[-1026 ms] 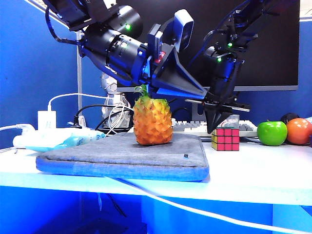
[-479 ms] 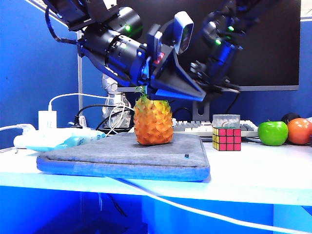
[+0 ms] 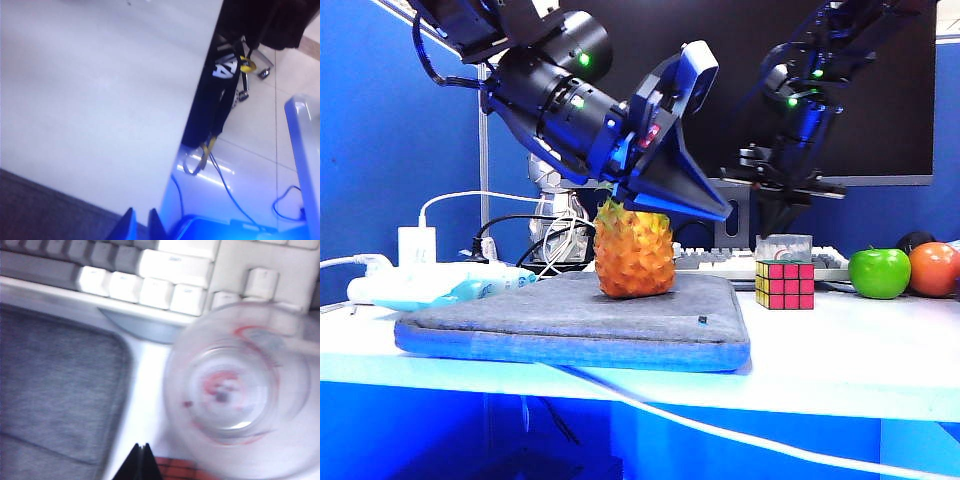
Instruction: Rotate the Rubik's Cube so that its red face is facing towards you.
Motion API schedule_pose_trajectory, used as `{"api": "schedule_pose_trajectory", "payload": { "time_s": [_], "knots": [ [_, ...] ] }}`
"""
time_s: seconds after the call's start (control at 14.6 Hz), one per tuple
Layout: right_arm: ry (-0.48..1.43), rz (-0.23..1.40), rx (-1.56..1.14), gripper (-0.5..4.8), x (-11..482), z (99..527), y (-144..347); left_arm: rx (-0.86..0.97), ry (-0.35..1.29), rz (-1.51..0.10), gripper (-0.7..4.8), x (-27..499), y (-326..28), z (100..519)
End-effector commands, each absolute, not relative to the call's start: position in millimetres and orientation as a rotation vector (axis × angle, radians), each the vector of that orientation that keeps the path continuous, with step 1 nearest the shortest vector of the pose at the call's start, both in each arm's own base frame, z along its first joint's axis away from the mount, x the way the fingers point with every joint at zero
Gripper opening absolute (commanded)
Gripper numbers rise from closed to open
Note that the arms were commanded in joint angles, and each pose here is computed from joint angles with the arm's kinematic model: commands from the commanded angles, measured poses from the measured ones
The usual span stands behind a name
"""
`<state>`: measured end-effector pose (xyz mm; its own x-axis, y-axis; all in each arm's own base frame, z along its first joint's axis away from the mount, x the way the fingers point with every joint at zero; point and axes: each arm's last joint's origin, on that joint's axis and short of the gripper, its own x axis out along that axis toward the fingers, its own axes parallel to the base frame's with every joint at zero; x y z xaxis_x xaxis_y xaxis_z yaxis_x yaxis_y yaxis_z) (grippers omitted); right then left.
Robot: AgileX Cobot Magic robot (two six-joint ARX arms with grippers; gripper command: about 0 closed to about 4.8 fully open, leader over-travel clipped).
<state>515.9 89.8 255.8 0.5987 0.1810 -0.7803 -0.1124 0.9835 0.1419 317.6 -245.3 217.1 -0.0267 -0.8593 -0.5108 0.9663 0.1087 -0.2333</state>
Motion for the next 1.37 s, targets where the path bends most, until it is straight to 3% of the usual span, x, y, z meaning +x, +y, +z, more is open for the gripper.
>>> {"api": "schedule_pose_trajectory", "payload": {
  "time_s": [0.07, 0.34, 1.37],
  "knots": [
    [0.935, 0.174, 0.046, -0.01, 514.9, 253.9, 88.0, 0.199, 0.587, -1.469, 0.49, 319.6, -247.3, 222.6],
    [1.015, 0.186, 0.045, -0.01, 518.4, 228.2, 91.9, 0.2, 0.565, -1.468, 0.49, 320.6, -248.0, 223.9],
    [1.181, 0.168, 0.02, -0.01, 502.9, 220.5, 97.5, 0.136, 0.631, -1.473, 0.49, 318.7, -247.5, 222.9]
  ]
}}
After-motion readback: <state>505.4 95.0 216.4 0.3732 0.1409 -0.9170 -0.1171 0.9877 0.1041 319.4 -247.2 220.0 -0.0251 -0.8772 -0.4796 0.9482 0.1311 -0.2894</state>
